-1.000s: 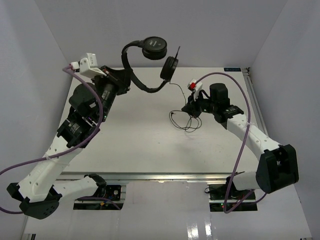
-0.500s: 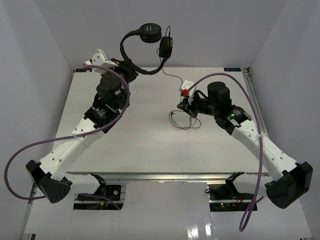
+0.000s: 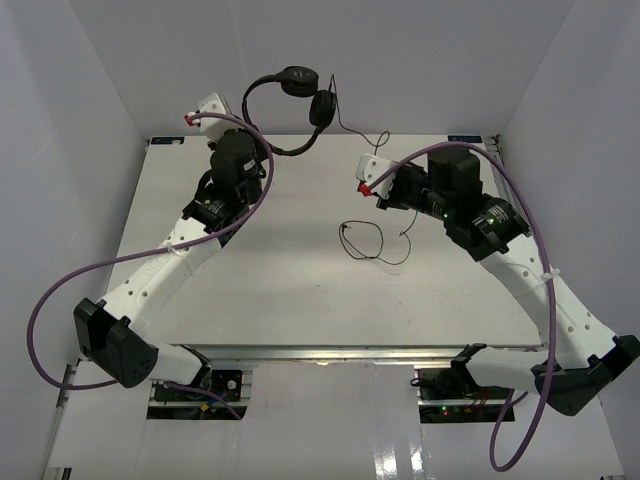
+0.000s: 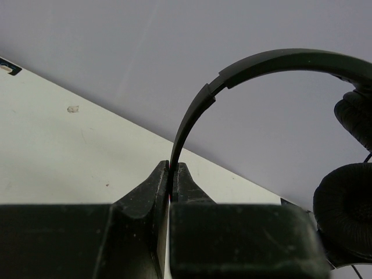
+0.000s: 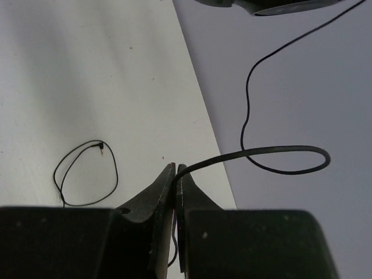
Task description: Wrap the headphones
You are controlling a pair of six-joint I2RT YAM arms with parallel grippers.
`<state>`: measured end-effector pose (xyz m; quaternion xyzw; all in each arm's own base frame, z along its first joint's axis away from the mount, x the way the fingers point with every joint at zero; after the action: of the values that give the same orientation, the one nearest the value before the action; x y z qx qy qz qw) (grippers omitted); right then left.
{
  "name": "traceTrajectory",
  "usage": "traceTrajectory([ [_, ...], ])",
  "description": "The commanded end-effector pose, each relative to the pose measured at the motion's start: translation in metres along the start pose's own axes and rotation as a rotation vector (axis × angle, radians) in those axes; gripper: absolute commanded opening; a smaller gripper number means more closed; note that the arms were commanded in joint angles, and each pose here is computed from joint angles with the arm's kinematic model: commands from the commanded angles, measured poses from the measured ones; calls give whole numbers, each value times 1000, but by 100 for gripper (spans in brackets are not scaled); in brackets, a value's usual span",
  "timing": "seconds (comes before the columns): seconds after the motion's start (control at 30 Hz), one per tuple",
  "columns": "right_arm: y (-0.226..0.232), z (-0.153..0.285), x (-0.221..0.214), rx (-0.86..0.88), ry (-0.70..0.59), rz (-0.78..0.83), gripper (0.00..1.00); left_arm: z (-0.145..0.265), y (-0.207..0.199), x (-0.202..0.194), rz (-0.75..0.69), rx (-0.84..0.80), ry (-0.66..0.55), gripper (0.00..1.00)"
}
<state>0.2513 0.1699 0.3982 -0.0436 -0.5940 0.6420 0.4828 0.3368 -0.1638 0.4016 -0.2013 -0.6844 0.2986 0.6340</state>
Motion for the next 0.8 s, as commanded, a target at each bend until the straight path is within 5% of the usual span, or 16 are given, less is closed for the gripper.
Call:
traceTrajectory([
  [0.0,16,-4,-9,132,64,151,8,-2,-7,2,117,-55,40,0],
  [0.37,27,-5,2,318,83,456,8,6,-13,-21,249,-122,205,0],
  [0.77,18,7,54,385,165,965,8,0,4,-73,89,-148,394,0],
])
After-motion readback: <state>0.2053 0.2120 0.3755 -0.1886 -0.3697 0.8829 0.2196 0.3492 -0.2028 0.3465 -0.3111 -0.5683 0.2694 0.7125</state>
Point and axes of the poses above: each gripper's point midway between its finger pads, its own z axis back along the fingers, its own y axis along the line the jaws close on, x = y × z, the point moved 8 cm from there along z, back along the fingers, and after that the axes turned 12 degrees about z, right-handed, at the moved point
